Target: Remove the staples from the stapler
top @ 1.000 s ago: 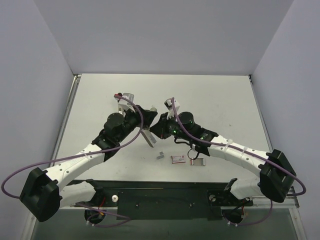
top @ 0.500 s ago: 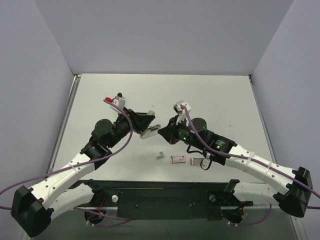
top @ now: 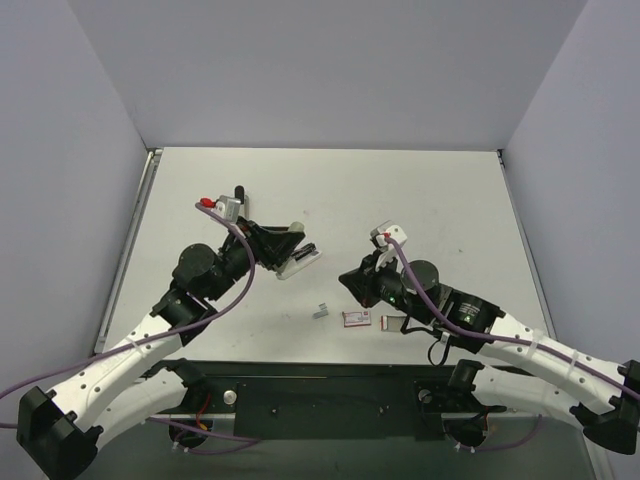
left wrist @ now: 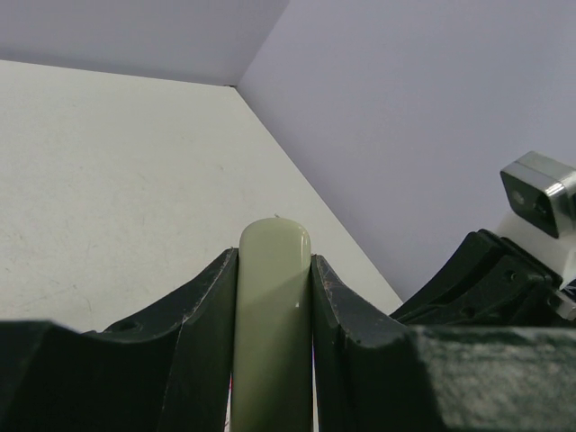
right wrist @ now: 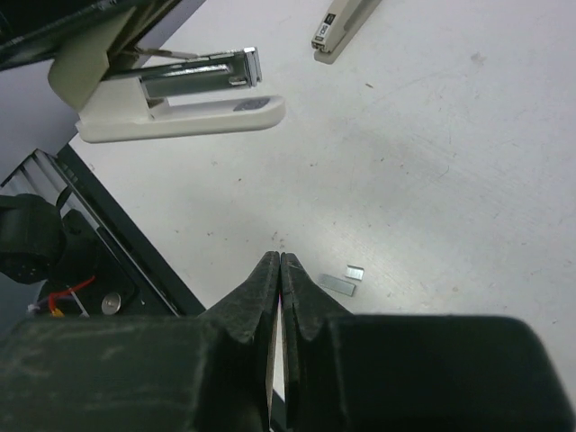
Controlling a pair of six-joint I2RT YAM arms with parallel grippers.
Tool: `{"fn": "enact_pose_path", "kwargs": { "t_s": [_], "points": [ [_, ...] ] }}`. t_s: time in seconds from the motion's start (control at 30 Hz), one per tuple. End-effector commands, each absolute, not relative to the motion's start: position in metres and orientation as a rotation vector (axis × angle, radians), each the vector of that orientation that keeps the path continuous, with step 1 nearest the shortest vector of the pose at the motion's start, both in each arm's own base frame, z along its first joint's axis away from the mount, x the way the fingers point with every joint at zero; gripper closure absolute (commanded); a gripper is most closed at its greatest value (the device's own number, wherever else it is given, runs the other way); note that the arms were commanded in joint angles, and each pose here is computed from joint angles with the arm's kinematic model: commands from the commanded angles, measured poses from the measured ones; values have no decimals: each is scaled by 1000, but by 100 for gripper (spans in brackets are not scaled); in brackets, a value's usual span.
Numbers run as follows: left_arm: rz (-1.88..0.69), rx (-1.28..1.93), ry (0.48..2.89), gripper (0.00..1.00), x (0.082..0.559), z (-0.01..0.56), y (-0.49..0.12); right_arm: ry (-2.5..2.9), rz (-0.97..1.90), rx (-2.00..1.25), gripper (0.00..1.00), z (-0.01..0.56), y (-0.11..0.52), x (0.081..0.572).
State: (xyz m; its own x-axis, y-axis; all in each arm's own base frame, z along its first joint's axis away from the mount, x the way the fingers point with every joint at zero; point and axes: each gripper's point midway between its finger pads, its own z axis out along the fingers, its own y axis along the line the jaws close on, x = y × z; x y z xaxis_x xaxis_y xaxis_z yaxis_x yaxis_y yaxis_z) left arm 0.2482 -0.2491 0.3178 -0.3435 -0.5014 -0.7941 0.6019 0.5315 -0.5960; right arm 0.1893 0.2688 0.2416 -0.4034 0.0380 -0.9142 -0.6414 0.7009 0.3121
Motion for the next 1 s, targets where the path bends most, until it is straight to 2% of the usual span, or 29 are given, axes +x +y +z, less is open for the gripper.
{"fn": "enact_pose_path", "kwargs": {
  "t_s": [0.0,0.37,0.97],
  "points": [
    [-1213,77,1455,100,236,348,-246,1856,828,-459,100,235,274,183],
    [-1359,124,1475,100,208,359,-252,1799,1063,-488,100,252,308,166],
    [-1544,185,1542,100,174,336,-260,1642,1180,-530,100,315,330,161]
  ]
}}
